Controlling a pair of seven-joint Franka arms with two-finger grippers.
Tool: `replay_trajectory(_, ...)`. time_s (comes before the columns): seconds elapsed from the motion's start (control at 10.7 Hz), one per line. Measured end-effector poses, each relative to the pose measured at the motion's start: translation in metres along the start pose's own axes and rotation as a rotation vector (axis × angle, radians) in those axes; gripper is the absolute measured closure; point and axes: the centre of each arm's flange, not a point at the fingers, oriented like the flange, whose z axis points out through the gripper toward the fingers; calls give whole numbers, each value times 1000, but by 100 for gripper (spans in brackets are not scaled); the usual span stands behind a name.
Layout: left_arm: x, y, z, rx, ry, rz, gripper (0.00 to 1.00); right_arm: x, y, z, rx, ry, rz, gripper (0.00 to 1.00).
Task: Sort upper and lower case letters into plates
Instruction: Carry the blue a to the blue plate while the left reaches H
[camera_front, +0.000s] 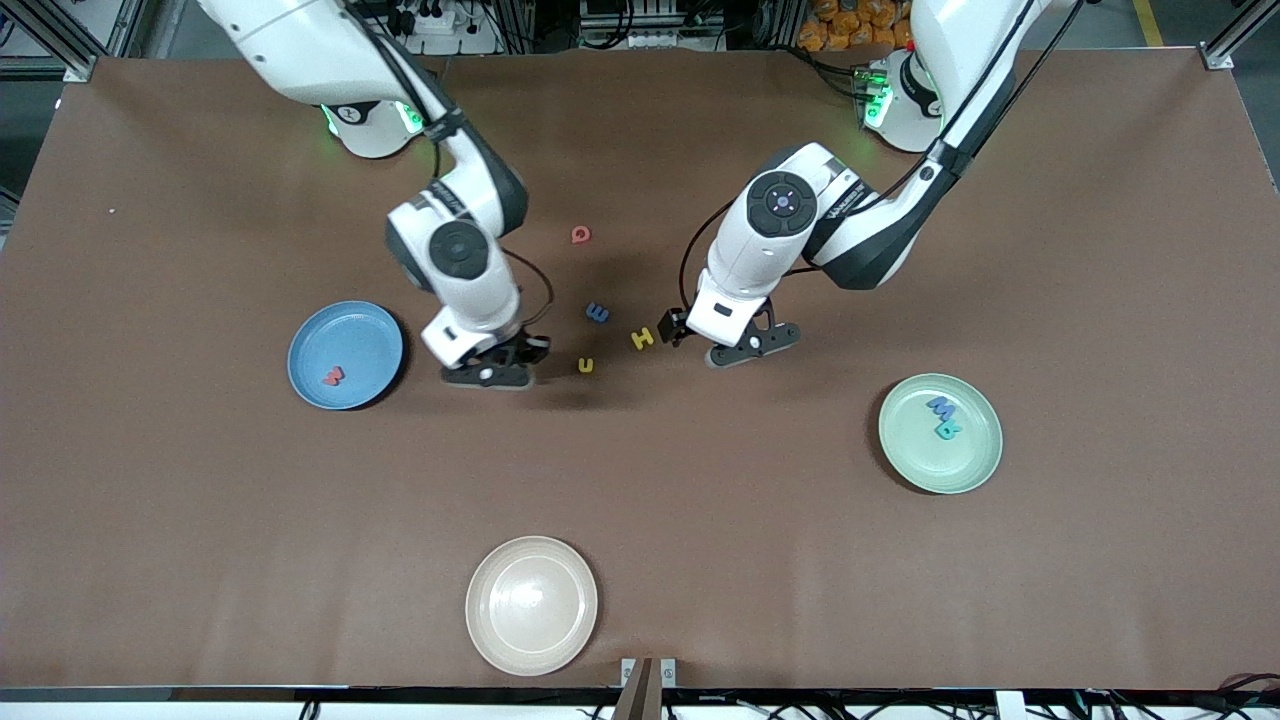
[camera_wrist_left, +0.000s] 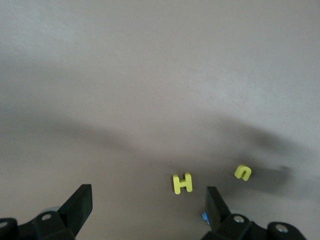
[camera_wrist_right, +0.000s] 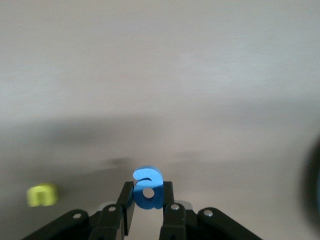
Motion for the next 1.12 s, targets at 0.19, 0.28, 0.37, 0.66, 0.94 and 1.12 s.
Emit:
replay_trajectory(0.19,-26,24,20,-5,-28,13,0,28,82,-17,-19,-88,19,73)
replay_trajectory(0.28,-35,36,31,0,-27,12,0,38,125,-22,-38,-123,19,73)
replay_trajectory(0.37,-42,43,45,19,-18,17,0,46,168,-23,-51,-147,17,73)
replay_trajectory(0.66,-65,52,96,83,-18,48,0,43,242,2,-66,-192,-6,73)
replay_trajectory(0.94,-74,56,125,113,-19,65,0,24,291,38,-40,-195,-30,73)
replay_trajectory(1.12,-71,53,138,133,-12,62,0,20,288,48,-9,-208,-5,62)
